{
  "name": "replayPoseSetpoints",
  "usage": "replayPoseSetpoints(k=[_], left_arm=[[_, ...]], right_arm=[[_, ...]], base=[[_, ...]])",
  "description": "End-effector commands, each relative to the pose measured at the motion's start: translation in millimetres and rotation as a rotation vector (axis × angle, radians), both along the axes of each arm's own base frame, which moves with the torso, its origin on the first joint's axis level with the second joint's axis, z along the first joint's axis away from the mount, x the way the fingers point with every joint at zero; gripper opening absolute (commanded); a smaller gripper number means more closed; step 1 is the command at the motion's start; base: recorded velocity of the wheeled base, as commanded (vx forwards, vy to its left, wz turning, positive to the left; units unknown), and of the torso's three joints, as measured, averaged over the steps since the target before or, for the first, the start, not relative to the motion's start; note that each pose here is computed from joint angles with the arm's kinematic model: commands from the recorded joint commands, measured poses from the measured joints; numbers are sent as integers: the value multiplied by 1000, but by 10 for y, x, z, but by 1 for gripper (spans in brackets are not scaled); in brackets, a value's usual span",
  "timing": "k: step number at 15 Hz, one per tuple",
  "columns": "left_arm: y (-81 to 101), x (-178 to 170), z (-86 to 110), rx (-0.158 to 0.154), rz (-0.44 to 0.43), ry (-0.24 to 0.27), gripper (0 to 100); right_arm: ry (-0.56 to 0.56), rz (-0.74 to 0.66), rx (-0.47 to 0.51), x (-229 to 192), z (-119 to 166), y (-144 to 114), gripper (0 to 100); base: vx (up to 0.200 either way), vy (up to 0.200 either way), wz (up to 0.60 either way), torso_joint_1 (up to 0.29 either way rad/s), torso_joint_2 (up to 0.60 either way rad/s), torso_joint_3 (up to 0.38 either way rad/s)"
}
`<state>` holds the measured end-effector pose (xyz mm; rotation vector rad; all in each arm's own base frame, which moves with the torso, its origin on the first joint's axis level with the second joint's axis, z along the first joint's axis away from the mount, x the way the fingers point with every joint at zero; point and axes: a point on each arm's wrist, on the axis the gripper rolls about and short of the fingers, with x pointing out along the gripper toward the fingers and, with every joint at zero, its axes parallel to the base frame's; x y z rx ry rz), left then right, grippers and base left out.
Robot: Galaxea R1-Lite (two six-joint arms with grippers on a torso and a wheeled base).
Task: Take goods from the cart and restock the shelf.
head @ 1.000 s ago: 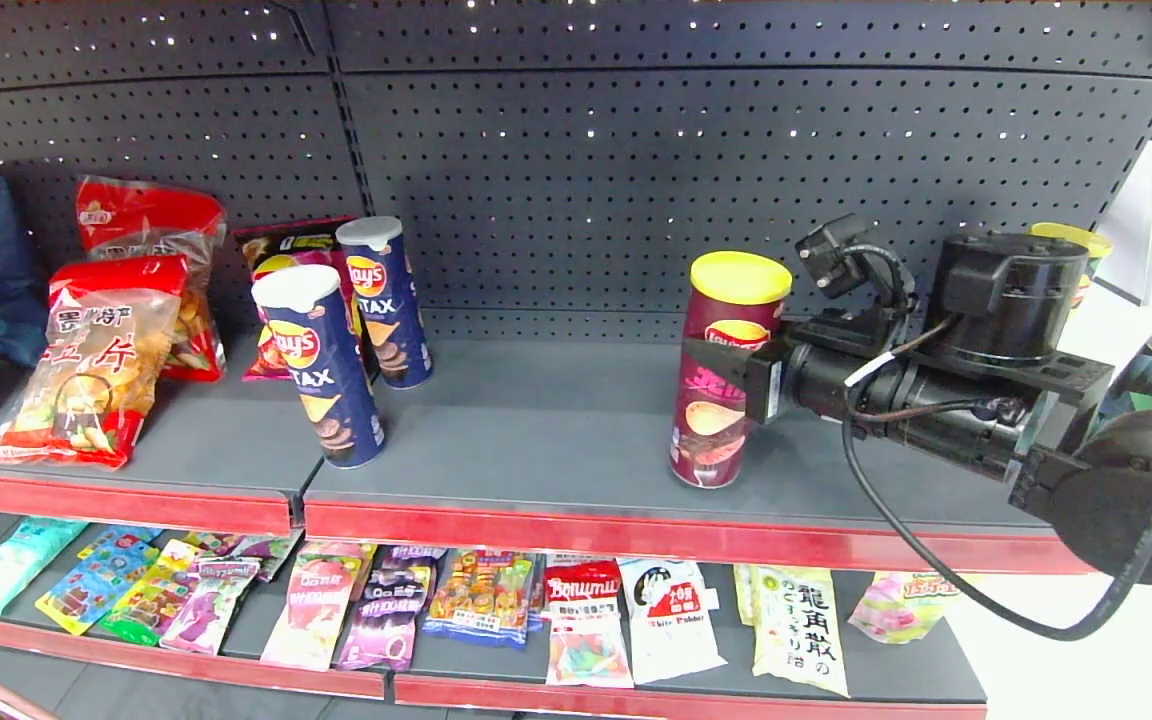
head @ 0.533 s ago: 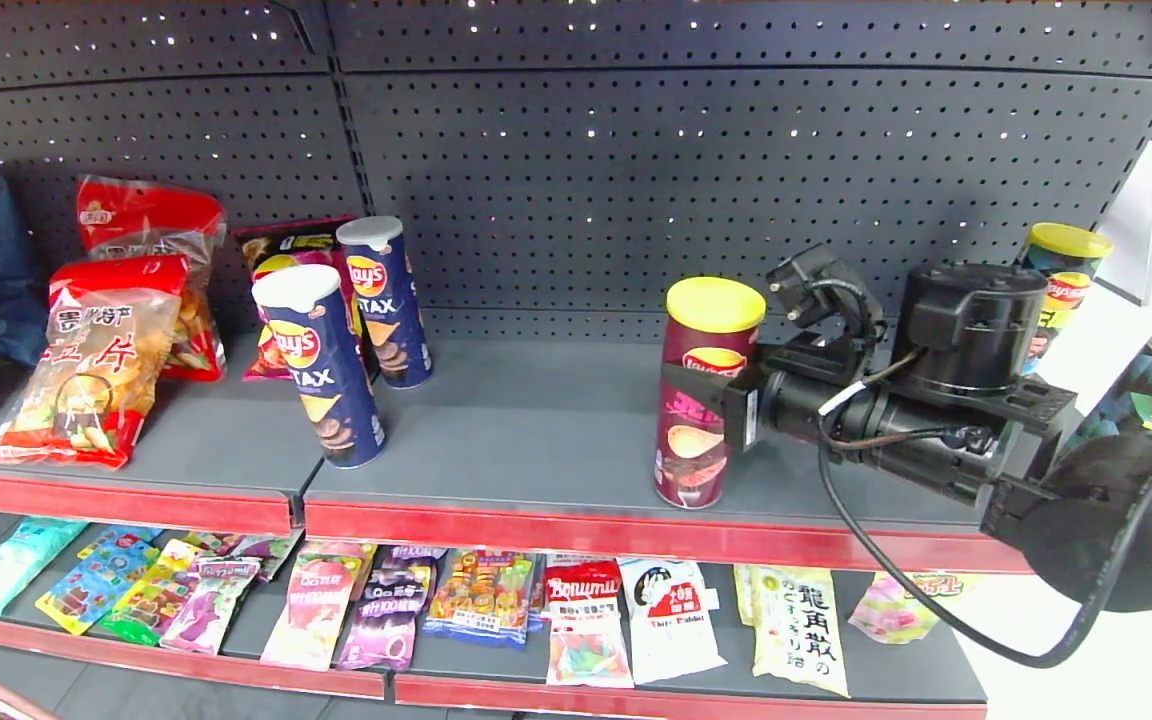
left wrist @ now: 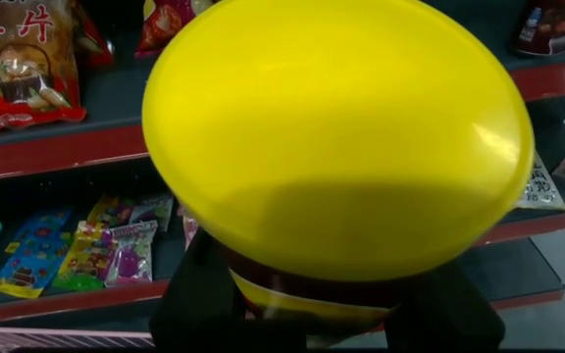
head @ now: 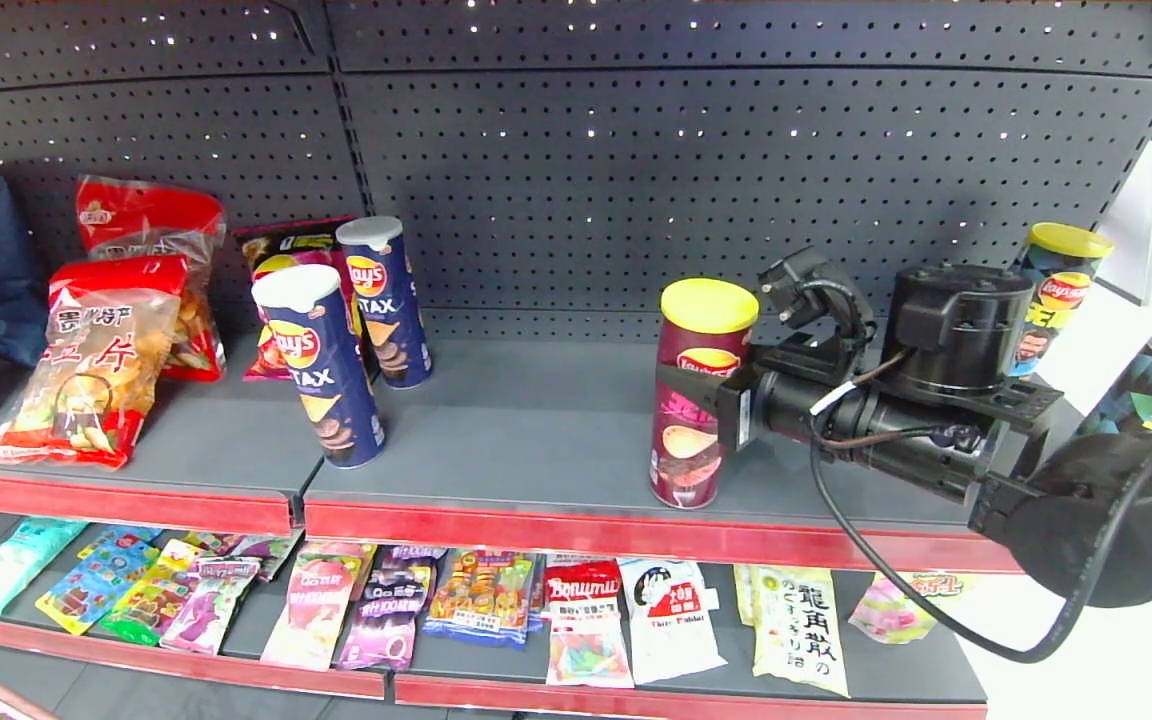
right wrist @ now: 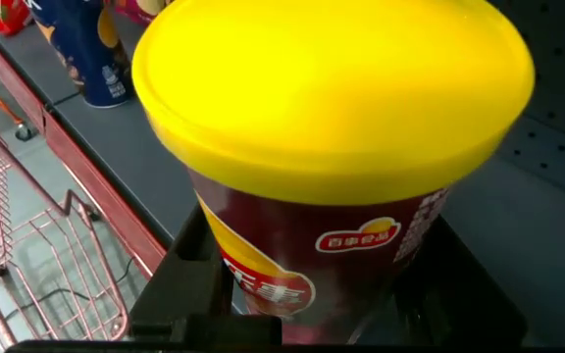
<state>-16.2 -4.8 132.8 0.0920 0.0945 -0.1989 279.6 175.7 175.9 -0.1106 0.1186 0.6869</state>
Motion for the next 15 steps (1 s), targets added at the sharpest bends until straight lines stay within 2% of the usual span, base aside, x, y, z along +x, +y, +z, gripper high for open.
replayPoseSetpoints(k=[1, 15], left_arm=[[0, 1, -7, 0, 1, 2, 0], [0, 3, -50, -2, -1, 12, 0]], right_arm=[[19, 5, -13, -41, -58, -12, 0], [7, 10, -11, -51, -75, -18, 0]], base=[[0, 0, 0, 0, 0, 0], [0, 0, 0, 0, 0, 0]])
